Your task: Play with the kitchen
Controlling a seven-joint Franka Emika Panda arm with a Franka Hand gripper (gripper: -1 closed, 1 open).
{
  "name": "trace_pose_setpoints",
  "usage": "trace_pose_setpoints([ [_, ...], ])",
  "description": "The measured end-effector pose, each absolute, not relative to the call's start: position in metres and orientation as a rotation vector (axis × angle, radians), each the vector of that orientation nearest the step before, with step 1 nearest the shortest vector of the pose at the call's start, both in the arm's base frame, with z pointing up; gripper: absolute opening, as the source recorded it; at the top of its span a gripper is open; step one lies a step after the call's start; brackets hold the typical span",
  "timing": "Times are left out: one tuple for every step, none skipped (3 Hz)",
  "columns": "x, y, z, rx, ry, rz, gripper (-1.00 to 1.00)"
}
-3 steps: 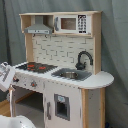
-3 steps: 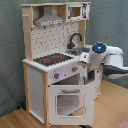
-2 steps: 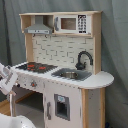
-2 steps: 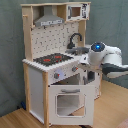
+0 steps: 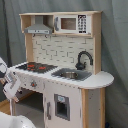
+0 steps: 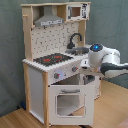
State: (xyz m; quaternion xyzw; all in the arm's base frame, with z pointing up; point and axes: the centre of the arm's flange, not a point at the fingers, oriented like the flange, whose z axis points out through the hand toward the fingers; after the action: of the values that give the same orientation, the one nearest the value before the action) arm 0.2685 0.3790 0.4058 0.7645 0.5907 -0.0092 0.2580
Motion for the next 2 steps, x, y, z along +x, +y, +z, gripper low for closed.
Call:
trace_pose_setpoints([
  [0.278,0.37,0.397,2.043,1.692,-0.02,1.0],
  [0.288,0.363,0.389,2.016,1.771,-0.016,1.0],
])
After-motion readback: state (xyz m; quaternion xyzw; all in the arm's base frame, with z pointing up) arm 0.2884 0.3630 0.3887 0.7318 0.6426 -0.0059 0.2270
